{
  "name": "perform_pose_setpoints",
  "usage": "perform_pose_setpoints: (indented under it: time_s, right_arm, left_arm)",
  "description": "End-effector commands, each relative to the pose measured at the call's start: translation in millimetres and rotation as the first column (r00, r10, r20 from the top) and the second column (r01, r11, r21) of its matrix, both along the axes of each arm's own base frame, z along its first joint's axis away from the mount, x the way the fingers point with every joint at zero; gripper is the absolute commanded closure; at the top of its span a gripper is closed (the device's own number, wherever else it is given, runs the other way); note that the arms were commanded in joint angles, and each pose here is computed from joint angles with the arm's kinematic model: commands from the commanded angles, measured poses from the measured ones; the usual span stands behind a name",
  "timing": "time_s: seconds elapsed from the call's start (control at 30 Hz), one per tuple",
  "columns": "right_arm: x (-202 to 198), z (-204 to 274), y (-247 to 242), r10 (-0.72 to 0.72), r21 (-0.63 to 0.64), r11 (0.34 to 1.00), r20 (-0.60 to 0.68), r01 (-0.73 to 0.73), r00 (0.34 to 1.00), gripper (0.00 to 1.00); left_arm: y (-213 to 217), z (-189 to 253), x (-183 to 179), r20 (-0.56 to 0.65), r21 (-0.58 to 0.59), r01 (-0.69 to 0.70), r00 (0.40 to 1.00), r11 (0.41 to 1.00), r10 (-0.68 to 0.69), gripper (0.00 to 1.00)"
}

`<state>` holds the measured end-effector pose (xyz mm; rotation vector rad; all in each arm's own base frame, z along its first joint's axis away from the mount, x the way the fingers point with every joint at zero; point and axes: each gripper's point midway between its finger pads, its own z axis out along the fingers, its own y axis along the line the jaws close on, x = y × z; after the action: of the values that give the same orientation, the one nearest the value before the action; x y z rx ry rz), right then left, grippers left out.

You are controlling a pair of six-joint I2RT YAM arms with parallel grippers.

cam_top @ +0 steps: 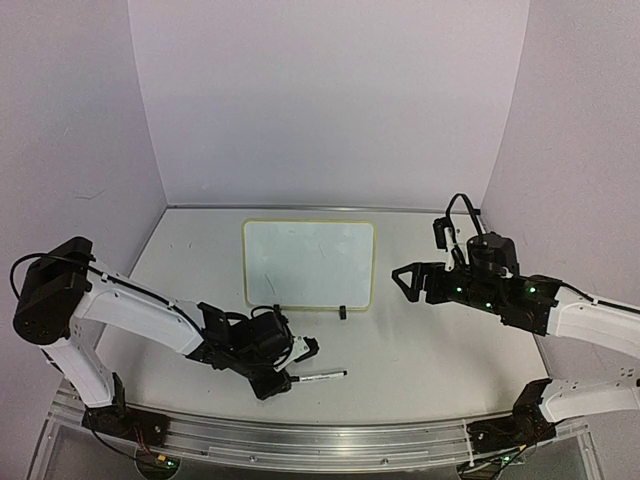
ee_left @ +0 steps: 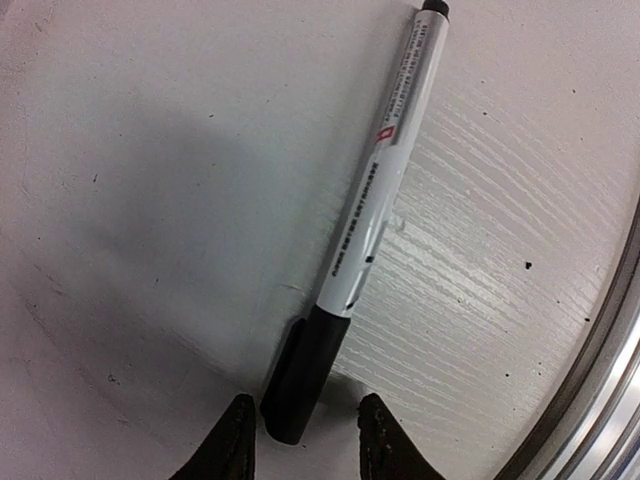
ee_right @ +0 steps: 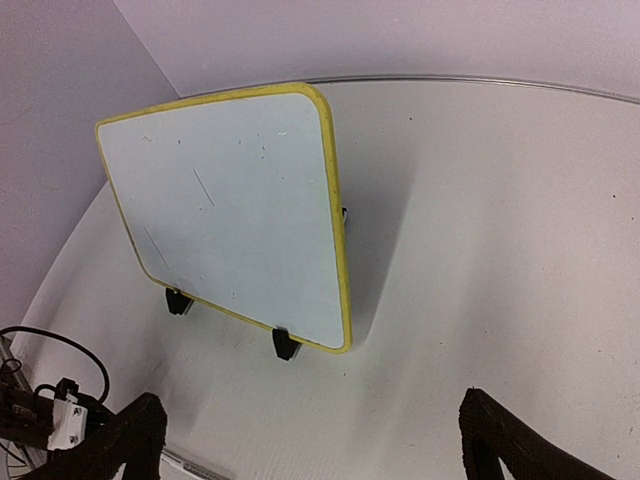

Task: Write a sentence on the whiteboard
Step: Pick up the whiteboard marker from the center of the board, then pass from the left arm to the right

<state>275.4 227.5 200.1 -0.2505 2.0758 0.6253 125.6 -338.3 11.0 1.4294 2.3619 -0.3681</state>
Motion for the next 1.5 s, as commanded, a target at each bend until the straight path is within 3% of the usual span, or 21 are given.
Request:
perform_pose_setpoints:
  time_s: [0.0, 0.23, 0.37, 0.8, 1.07, 1.47]
  right_arm:
    - [0.0, 11.3, -4.0, -0.020, 0.028, 0.999, 0.023, 0.019, 1.000, 0.02]
    - [-3.6, 29.7, -25.7, -0.067, 0.052, 0.997, 0.046, 0.065, 0.997, 0.02]
    - [-1.4, 25.7, -29.9, -0.033, 0.067, 0.997, -0.020, 0.034, 0.999, 0.02]
    - [-8.2, 12.3, -12.1, 0.206, 0.199, 0.968, -0.263, -0.156, 0.943, 0.02]
    - [-40.8, -6.4, 19.3, 0.409, 0.331, 0.899, -0.409, -0.285, 0.816, 0.08]
    - [-89.8, -17.0, 78.3, 0.634, 0.457, 0.768, -0.446, -0.449, 0.632, 0.11]
  left_arm:
    - [-8.0, 7.0, 2.6, 0.076, 0.019, 0.017, 0.997, 1.000, -0.018, 0.75]
    - [-13.5, 8.8, -7.8, 0.105, 0.010, 0.047, 0.993, 0.999, -0.048, 0.92]
    - [-13.7, 13.8, -8.6, 0.112, -0.021, 0.040, 0.993, 0.999, -0.037, 0.99]
    - [-14.5, 74.6, -0.6, 0.140, -0.259, -0.069, 0.984, 0.963, 0.108, 1.00]
    - [-22.9, 117.2, 0.0, 0.107, -0.405, -0.061, 0.988, 0.912, 0.114, 1.00]
    - [-30.0, 142.6, -1.8, -0.020, -0.535, -0.050, 0.999, 0.844, 0.046, 1.00]
